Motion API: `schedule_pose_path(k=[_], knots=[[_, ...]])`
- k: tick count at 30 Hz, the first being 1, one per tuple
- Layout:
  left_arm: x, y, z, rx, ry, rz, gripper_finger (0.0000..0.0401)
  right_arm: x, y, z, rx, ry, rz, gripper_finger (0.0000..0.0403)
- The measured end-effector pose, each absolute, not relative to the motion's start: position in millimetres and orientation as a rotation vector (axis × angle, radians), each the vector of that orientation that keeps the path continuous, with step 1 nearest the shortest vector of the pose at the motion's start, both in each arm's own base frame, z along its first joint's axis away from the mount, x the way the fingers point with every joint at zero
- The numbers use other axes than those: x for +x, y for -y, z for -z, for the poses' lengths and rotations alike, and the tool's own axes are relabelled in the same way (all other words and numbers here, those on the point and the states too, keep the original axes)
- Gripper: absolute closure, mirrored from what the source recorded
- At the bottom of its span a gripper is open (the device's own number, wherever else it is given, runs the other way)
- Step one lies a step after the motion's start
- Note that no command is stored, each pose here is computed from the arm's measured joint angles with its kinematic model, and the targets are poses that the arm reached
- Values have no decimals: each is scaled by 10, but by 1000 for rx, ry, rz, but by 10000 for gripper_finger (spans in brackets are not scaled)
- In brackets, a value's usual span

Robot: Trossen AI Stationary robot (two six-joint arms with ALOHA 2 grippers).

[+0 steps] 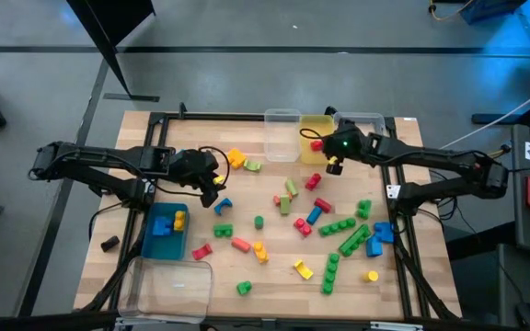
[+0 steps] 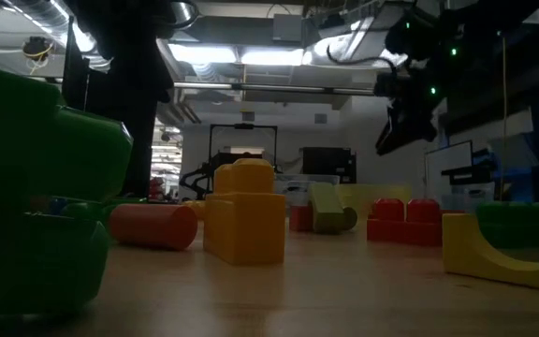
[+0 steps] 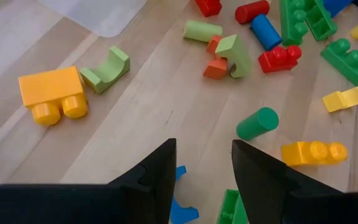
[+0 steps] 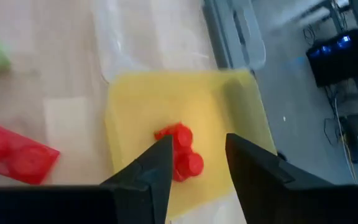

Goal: Sort blocks by size
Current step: Put the red 2 stud game piece into the yellow bin

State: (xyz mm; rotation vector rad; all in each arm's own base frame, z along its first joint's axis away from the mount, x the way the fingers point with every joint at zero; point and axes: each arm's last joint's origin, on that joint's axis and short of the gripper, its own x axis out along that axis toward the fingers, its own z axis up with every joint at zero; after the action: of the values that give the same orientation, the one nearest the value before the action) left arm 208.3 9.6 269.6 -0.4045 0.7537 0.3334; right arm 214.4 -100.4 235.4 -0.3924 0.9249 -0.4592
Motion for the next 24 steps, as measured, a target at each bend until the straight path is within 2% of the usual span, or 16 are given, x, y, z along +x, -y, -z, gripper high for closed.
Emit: schedule_pose_path(k=[5,11,24], knots=[[2083,-96,-2696,-404,-754,-333,262,2245,803,-2564,-378,-897,259,252],[2083,-96,-2696,-398,-755,-330,262,2285,598,-2518,-389,-886,-26,251],[2083,-96,-2695,-394,-755,-329,262,2553,570,-1997,-346,-1092,-163,251]])
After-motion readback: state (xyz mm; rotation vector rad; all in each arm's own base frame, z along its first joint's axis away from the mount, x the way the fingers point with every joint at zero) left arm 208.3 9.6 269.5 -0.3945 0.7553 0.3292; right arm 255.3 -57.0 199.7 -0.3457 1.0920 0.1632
